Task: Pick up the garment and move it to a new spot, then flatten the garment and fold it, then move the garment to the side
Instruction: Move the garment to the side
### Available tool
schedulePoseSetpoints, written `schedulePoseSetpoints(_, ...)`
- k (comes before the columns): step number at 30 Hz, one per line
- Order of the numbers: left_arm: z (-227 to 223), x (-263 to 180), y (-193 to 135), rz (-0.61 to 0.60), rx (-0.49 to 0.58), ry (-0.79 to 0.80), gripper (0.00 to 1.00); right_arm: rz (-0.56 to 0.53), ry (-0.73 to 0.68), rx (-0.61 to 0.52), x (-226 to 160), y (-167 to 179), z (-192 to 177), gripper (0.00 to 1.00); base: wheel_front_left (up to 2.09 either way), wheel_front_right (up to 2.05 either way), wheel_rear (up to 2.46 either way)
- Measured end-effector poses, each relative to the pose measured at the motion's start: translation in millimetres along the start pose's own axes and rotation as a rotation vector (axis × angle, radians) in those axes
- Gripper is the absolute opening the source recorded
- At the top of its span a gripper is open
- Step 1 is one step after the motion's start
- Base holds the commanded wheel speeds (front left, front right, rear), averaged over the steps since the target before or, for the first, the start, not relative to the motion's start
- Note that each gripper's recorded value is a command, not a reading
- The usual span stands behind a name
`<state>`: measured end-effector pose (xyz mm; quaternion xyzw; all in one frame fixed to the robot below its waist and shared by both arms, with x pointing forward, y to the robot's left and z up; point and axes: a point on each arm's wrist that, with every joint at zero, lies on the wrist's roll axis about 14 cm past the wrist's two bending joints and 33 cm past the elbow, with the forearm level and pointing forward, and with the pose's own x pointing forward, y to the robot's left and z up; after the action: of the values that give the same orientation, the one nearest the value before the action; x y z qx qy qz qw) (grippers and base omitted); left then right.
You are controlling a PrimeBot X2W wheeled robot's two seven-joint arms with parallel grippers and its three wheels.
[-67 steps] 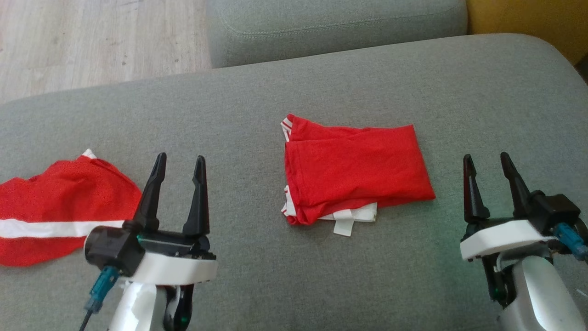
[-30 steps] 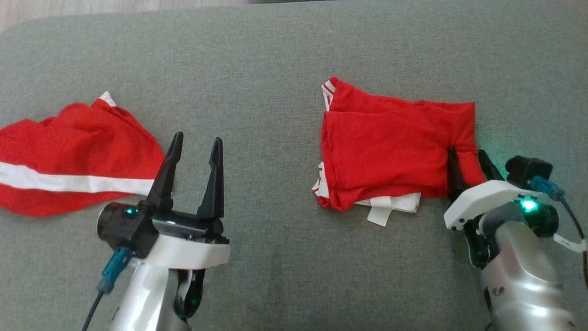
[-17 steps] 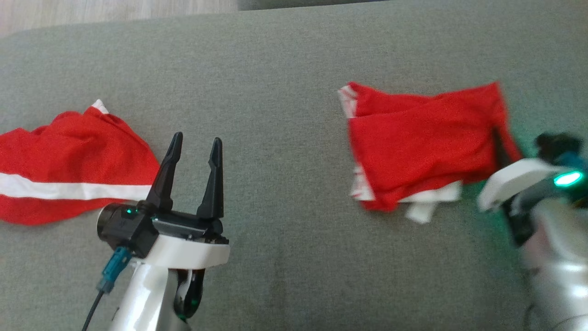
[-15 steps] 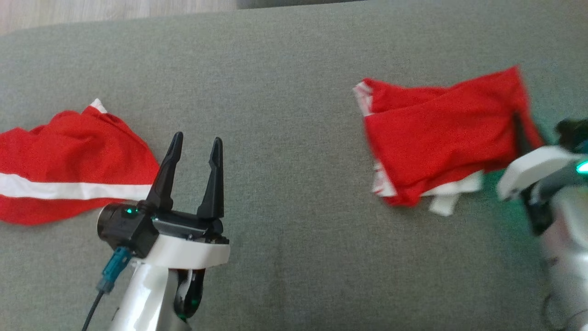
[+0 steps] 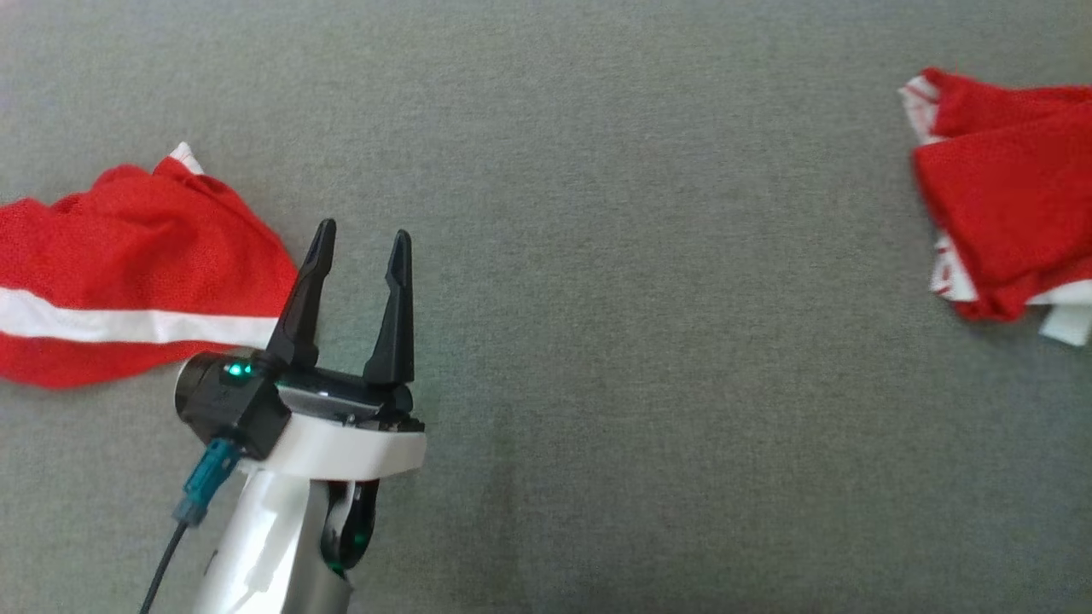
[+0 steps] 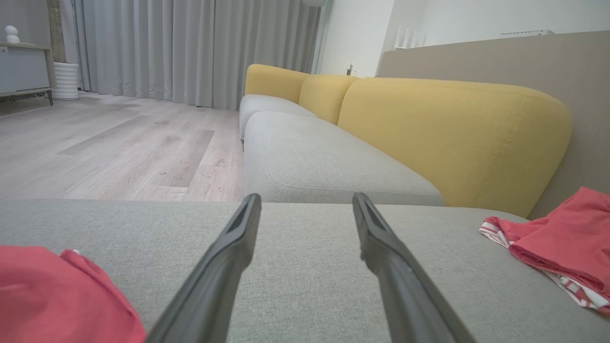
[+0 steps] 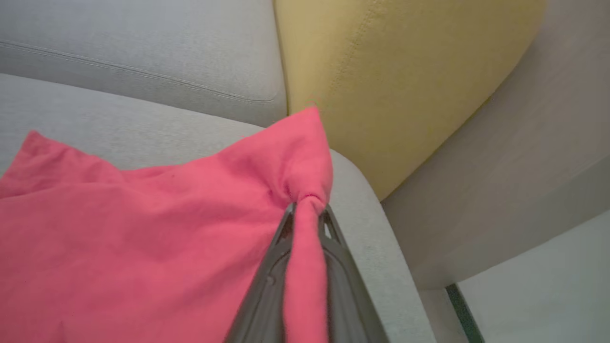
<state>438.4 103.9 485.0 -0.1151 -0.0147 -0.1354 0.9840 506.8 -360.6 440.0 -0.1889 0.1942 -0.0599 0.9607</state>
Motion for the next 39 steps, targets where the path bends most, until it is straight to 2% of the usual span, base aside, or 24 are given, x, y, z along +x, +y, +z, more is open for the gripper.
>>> schedulePoseSetpoints(7, -6.2, -0.3, 8.0, 0.02, 0.001, 0.016, 1.0, -0.095, 0.04, -0.033, 8.8, -37.8, -4.0, 0.0, 0.0, 0.0, 0.0)
schedulePoseSetpoints(14, -4.2, 3.4, 7.5, 0.016, 0.003, 0.009, 1.0, -0.128, 0.045, -0.049, 10.7, -43.6, -1.3, 0.0, 0.0, 0.0, 0.0)
schedulePoseSetpoints(15, -3.2, 3.6, 6.8, 0.014, 0.003, 0.006, 1.0, -0.14, 0.039, -0.033, 9.8, -44.4, -0.3, 0.4, 0.0, 0.0, 0.0)
schedulePoseSetpoints(16, -2.3, 3.5, 6.3, 0.012, 0.004, 0.004, 1.0, -0.145, 0.032, -0.021, 8.9, -44.0, 0.8, 0.95, 0.0, 0.0, 0.0)
schedulePoseSetpoints(17, -1.0, 3.4, 5.7, 0.011, 0.003, 0.001, 1.0, -0.149, 0.023, -0.007, 7.9, -43.5, 2.3, 1.0, 0.0, 0.0, 0.0)
schedulePoseSetpoints(24, 10.2, 1.7, -2.1, -0.006, 0.007, -0.025, 1.0, -0.137, -0.08, 0.055, -1.0, -26.1, 27.8, 1.0, 0.0, 0.0, 0.0)
schedulePoseSetpoints(34, 28.4, -13.2, -18.2, -0.032, 0.007, -0.066, 1.0, -0.042, -0.321, 0.164, -32.4, 24.9, 96.0, 1.0, 0.0, 0.0, 0.0)
schedulePoseSetpoints(39, 41.1, -22.9, -23.0, -0.035, 0.013, -0.097, 1.0, 0.016, -0.388, 0.239, -61.5, 52.2, 100.8, 1.0, 0.0, 0.0, 0.0)
